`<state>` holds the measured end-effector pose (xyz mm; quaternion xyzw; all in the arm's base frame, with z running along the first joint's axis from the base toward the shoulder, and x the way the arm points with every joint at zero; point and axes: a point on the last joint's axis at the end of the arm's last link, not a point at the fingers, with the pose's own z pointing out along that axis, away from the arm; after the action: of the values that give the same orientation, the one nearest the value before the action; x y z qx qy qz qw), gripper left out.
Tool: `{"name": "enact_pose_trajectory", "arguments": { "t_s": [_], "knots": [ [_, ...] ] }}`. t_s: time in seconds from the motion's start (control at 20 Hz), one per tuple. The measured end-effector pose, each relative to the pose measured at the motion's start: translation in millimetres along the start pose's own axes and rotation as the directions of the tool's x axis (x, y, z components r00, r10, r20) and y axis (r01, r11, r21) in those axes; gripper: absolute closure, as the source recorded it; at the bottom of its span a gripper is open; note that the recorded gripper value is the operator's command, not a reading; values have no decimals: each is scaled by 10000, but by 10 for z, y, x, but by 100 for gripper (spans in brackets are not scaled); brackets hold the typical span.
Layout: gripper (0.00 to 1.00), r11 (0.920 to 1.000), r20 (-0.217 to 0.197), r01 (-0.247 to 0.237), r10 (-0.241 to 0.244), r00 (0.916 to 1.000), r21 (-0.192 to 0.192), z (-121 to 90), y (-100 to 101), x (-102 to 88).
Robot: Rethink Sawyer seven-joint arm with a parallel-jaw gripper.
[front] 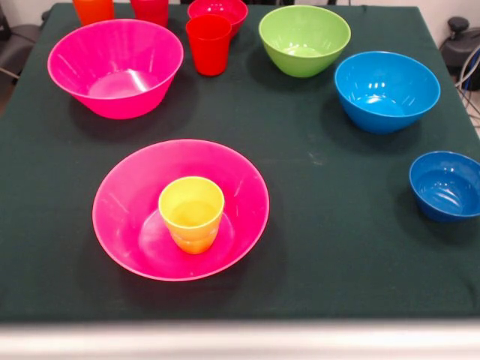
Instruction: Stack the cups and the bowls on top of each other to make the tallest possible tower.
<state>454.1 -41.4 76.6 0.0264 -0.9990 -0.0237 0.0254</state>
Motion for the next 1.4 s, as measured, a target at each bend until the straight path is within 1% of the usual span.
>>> {"name": "enact_pose_trajectory", "arguments": {
  "t_s": [0.3, 0.55, 0.85, 1.35, 1.4],
  "knots": [
    [0, 10000, 31, 5, -5, 10000, -6, 22, 44, 73],
    [0, 10000, 155, 3, -3, 9999, 35, 56, 49, 75],
    [0, 10000, 170, -6, 6, 9999, -10, 182, 73, 104],
    [0, 9996, 291, 269, -270, 9992, 27, 334, 124, 178],
    [0, 9994, 319, 352, -353, 9989, 26, 385, 147, 199]
  ]
}}
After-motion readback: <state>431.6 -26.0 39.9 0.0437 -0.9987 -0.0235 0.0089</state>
